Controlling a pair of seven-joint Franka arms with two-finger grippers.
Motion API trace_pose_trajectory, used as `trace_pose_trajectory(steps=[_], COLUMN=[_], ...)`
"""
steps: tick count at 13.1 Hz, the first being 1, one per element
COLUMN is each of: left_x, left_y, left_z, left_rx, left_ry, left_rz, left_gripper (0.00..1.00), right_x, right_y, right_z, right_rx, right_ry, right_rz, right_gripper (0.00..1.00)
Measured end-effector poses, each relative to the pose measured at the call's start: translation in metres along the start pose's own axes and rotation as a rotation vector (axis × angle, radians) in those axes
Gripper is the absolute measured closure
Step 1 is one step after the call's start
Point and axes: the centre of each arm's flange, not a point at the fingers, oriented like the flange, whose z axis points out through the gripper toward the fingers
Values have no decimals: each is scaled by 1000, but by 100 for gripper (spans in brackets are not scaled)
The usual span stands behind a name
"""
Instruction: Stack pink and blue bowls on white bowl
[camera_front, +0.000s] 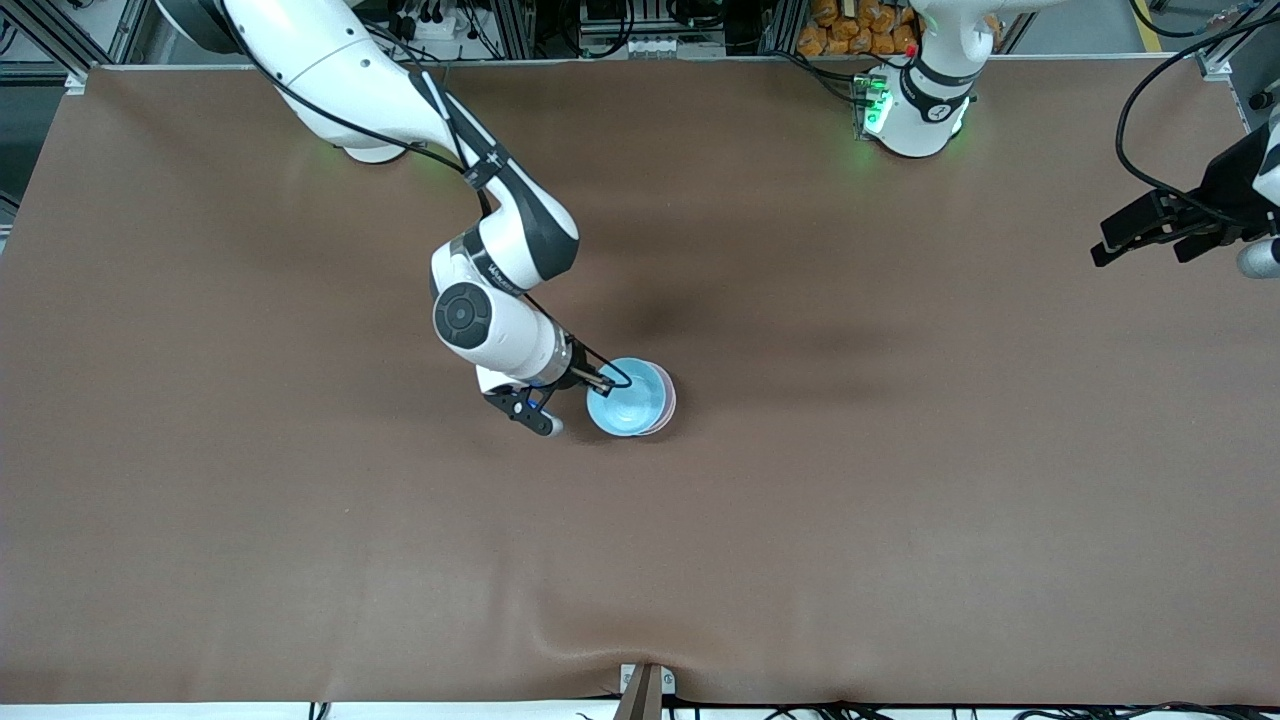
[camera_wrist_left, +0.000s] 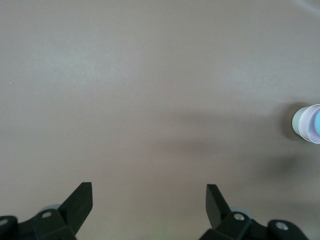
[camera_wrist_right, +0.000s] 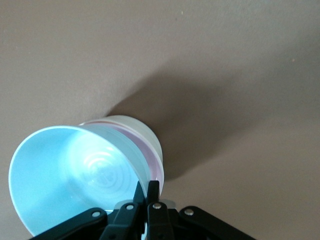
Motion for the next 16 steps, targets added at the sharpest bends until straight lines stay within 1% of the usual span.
trace_pose_trajectory(steps=[4,8,13,15,16], left_x=[0,1,1,1,1], left_y=[5,4,6,5,5], left_z=[1,3,1,1,1], left_rx=[0,0,16,17,17], left_ry=[-1,-6,-1,-2,-2], left_rz=[14,17,24,23,23], left_gripper=[0,0,0,0,0], right_x=[-24,-22,-14,-14,-13], right_y=[-7,-1,0,-1,-1], right_z=[10,17,13,12,12], right_rx=[-11,4,18,20,20], right_ry=[-9,10,27,28,29], right_rz=[17,23,33,33,33], right_gripper=[97,97,95,90,81])
